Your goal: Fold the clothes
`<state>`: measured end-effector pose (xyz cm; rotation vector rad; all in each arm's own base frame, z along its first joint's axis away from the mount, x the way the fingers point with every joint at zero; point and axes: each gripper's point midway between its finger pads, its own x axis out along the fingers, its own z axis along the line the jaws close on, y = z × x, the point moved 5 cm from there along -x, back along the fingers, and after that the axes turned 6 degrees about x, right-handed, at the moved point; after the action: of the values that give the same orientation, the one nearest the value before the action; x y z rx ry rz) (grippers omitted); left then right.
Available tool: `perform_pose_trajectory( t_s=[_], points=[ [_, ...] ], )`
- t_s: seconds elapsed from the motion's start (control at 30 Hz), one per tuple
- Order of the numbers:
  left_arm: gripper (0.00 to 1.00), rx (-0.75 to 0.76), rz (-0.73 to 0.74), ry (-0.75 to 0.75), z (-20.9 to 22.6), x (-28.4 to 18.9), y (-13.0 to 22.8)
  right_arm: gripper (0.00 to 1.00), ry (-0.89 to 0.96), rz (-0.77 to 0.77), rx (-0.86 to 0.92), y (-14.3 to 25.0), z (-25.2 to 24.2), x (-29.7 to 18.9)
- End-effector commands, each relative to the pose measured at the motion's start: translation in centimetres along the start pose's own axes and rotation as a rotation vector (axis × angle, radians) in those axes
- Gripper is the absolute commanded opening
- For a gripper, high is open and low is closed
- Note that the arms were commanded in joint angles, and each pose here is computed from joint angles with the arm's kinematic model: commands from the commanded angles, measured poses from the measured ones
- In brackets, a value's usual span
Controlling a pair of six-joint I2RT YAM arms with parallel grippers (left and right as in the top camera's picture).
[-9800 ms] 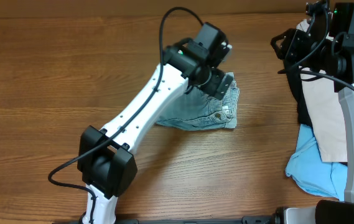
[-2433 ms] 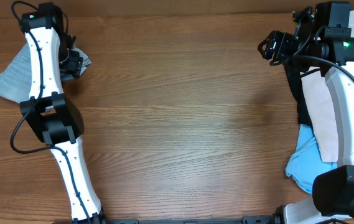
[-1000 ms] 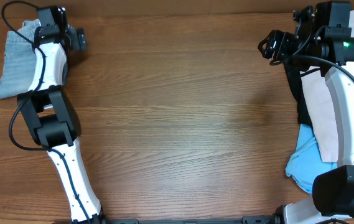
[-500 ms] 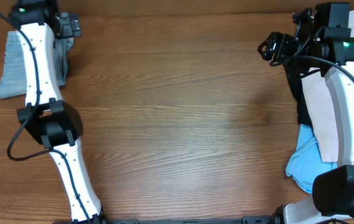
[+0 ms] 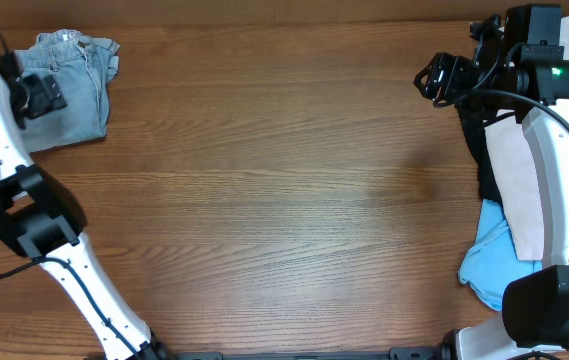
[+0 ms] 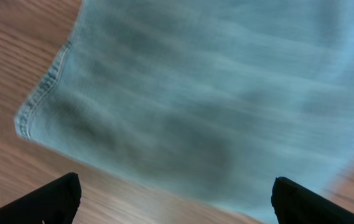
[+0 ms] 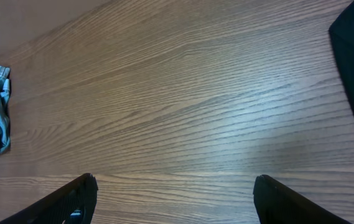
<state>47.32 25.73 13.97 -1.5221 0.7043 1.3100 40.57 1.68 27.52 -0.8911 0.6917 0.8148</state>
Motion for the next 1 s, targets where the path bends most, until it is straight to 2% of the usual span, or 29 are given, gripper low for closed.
perform_pose_trajectory(
  t_s=[0.0,0.17,0.33,0.63,0.83,0.97],
  points=[
    [1.00,0.134,0.015,0.045,-0.9,3.3,0.9,0.84,0.001,0.000,-0.010,0.1,0.1,0.0],
    [1.00,0.262,-0.053,0.038,-2.0,7.1,0.6,0.84,0.003,0.005,-0.008,0.2,0.0,0.0],
    [1.00,0.335,-0.138,0.028,-3.7,8.4,-0.5,0.84,0.003,0.004,-0.008,0.2,0.0,0.0],
    [1.00,0.360,-0.264,0.009,-5.1,9.5,-2.5,0.84,0.003,0.004,-0.008,0.2,0.0,0.0],
    [1.00,0.368,-0.280,0.000,-5.3,11.9,-2.5,0.84,0.003,0.004,-0.008,0.2,0.0,0.0],
    [1.00,0.359,-0.261,-0.062,-4.5,13.8,-2.2,0.84,0.003,0.004,-0.008,0.2,0.0,0.0]
  ],
)
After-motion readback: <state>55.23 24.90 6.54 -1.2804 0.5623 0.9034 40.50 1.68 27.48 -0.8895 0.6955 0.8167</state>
